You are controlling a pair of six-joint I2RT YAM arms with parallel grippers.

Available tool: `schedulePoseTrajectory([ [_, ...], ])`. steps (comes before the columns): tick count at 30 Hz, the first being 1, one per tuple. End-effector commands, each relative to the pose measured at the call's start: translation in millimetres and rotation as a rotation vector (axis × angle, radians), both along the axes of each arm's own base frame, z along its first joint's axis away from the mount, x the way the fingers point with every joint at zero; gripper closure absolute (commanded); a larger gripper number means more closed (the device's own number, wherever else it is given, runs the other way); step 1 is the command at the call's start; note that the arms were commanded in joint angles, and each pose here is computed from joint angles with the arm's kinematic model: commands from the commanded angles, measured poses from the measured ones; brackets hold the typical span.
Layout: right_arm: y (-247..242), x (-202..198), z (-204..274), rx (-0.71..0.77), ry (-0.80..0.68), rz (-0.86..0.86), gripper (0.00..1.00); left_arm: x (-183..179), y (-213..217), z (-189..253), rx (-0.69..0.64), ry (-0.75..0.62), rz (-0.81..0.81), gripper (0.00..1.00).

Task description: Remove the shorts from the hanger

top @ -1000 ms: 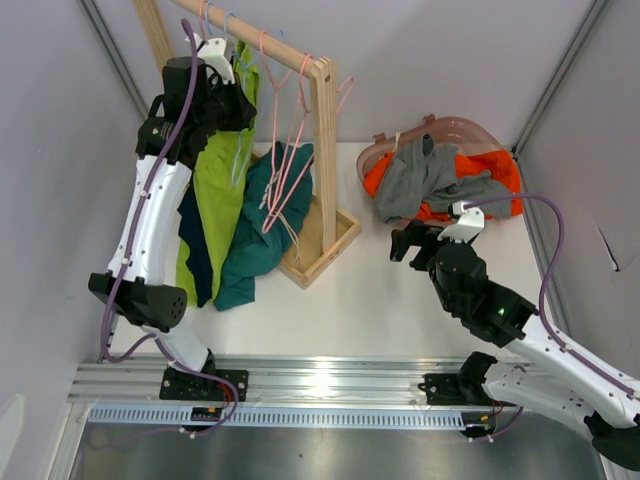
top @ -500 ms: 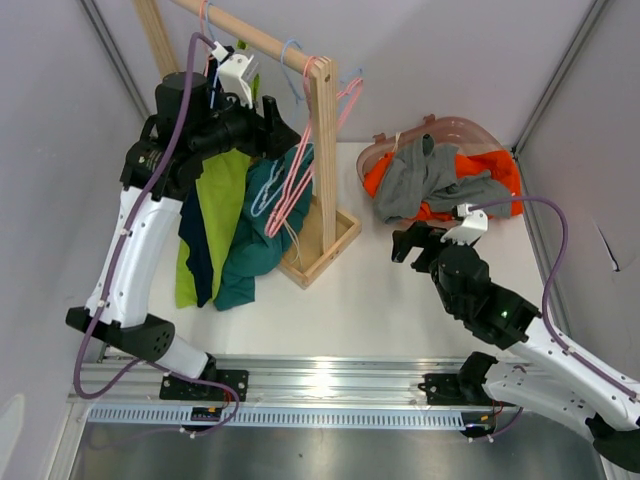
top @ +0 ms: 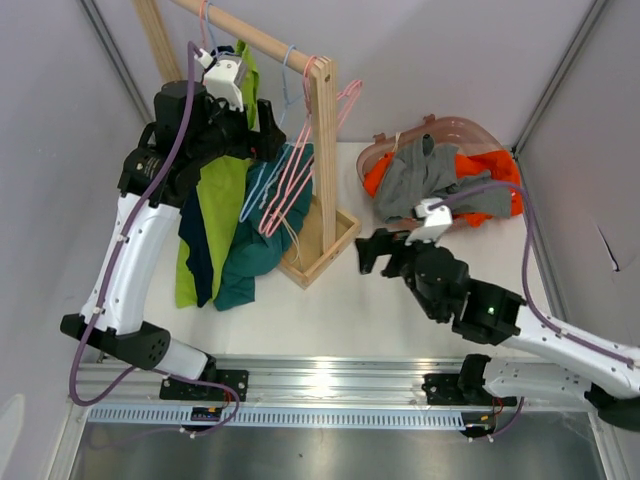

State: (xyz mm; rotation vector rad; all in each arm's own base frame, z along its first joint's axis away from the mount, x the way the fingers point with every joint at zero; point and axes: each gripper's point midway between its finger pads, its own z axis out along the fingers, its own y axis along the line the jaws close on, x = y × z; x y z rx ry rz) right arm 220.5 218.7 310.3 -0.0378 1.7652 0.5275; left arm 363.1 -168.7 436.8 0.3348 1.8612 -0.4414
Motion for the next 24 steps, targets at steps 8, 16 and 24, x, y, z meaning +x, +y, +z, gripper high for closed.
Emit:
schedulePoseTrajectory([
  [8, 105.3, -29.8, 129.5, 0.003, -0.257, 0.159, 0.01, -14.9, 61.5, 79.1, -0.054, -0.219, 0.258, 0.01],
  [16, 101.9, -32.2, 106.8, 0.004, -0.215, 0.162, 0.0, 4.6, 80.5, 82.6, -0.05, -0.209, 0.345, 0.01],
  [24, 58.2, -36.3, 88.1, 0.027, -0.171, 0.113, 0.0, 37.1, 87.2, 72.2, -0.035, -0.179, 0.395, 0.01],
])
